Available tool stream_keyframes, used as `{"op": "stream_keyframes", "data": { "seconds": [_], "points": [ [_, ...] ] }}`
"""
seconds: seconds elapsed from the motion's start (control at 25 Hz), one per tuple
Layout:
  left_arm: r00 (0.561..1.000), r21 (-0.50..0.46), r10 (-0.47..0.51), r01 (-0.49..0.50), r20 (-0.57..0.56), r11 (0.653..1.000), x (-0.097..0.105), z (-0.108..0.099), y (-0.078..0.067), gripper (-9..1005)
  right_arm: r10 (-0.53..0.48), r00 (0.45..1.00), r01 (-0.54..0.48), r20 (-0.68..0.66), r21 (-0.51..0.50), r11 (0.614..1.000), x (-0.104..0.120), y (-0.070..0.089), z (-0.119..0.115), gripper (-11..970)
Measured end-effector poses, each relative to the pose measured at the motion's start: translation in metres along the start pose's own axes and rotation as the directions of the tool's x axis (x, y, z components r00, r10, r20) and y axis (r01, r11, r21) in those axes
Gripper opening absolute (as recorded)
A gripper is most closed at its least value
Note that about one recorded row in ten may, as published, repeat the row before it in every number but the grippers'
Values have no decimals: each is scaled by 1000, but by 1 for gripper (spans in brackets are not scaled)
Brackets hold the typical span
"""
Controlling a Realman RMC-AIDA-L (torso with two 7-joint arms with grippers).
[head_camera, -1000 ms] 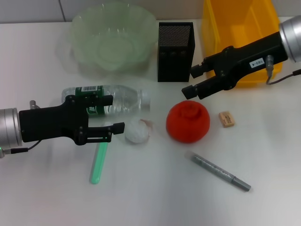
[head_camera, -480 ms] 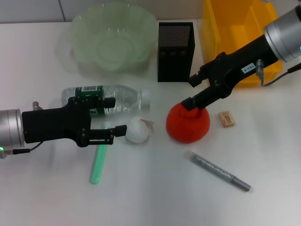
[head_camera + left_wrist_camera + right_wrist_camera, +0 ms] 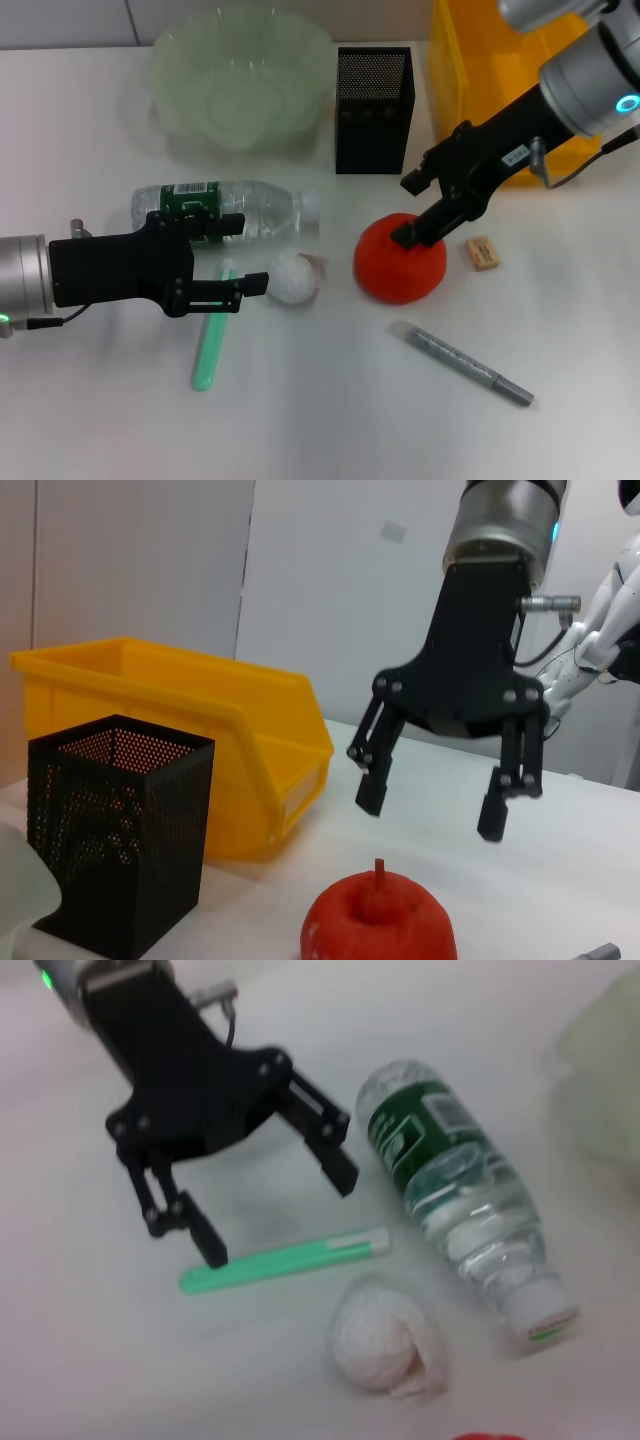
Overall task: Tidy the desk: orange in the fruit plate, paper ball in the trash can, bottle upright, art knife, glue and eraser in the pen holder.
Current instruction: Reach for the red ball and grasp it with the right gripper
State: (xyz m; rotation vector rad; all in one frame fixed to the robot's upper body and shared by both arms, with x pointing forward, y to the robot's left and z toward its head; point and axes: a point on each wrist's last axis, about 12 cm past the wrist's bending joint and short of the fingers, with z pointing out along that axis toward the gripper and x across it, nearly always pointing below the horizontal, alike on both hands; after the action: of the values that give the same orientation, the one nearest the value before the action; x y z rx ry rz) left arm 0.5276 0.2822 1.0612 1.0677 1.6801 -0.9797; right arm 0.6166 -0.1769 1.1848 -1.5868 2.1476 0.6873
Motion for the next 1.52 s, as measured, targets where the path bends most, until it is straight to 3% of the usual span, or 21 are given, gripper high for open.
{"op": "stream_keyframes", "data": {
  "seconds": [0.64,1.52],
  "points": [
    [1000,-7,-2,2,-6,1000,0,-1,1,845,-109,988,116,-112,60,991,-10,3,30,708],
    [1000,-9,-3,3,-5,1000,1,-1,0,845,-153,974,167,-168,72,983,-7,6,54,694]
  ]
}}
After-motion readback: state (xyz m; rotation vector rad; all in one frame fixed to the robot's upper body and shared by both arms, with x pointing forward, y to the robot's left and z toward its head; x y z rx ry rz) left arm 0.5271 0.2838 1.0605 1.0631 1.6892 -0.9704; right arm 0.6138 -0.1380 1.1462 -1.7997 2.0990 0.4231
